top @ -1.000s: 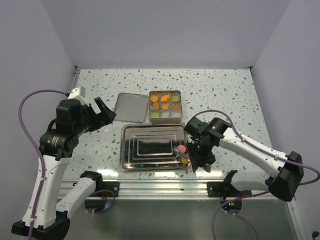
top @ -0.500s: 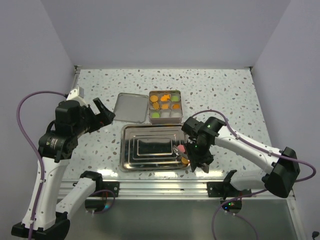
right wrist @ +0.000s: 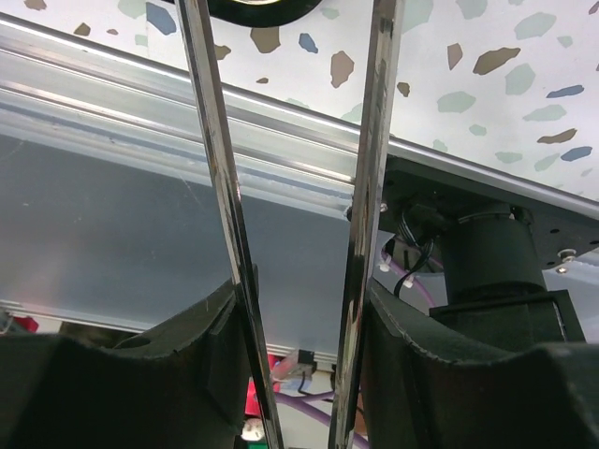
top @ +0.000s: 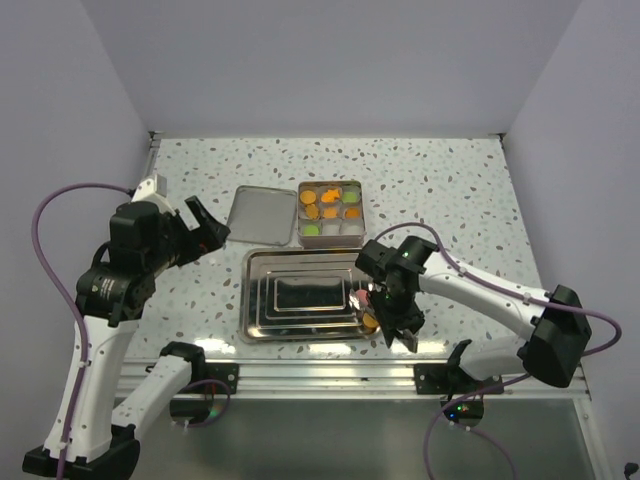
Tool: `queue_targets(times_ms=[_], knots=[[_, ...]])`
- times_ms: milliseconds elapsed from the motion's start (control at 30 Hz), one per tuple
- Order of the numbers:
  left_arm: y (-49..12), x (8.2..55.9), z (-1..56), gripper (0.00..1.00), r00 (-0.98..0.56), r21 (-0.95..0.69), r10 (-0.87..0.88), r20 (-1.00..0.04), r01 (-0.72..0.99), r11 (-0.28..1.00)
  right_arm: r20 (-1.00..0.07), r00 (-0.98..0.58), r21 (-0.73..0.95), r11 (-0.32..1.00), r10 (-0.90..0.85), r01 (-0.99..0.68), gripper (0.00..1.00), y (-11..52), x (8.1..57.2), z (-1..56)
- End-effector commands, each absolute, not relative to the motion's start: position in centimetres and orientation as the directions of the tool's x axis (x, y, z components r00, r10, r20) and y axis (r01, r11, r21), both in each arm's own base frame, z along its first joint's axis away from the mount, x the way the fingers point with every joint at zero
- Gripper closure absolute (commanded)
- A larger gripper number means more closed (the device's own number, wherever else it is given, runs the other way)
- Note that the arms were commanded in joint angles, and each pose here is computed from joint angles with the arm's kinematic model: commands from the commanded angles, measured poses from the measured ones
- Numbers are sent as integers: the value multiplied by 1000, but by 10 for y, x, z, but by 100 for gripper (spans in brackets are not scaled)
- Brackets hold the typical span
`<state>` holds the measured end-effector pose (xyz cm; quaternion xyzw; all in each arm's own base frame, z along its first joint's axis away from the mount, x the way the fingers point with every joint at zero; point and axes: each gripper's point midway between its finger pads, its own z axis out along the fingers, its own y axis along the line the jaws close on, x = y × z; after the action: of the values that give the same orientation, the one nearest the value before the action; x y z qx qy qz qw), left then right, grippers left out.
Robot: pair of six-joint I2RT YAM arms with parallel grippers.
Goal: Pack the cookies
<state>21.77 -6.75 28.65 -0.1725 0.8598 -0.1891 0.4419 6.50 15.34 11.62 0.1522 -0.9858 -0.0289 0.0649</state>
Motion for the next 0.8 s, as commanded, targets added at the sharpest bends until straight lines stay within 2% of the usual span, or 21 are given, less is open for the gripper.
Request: queue_targets(times_ms=[0,333,567,767], knots=[[-68,217,287,0,-539,-487,-473,-697,-128,864,120,-937,38,945,-327,-325,55,151,64,118],[-65,215,286,0,-533,-479,-470,-704,-132,868,133,-926,10,935,-353,-355,56,157,58,116],[-65,215,289,0,-531,-474,-462,-710,-125,872,132,-928,-3,936,-349,-352,64,155,58,115],[-61,220,295,0,-516,-456,-453,-727,-132,880,75,-929,-25,931,-361,-364,64,165,75,134]])
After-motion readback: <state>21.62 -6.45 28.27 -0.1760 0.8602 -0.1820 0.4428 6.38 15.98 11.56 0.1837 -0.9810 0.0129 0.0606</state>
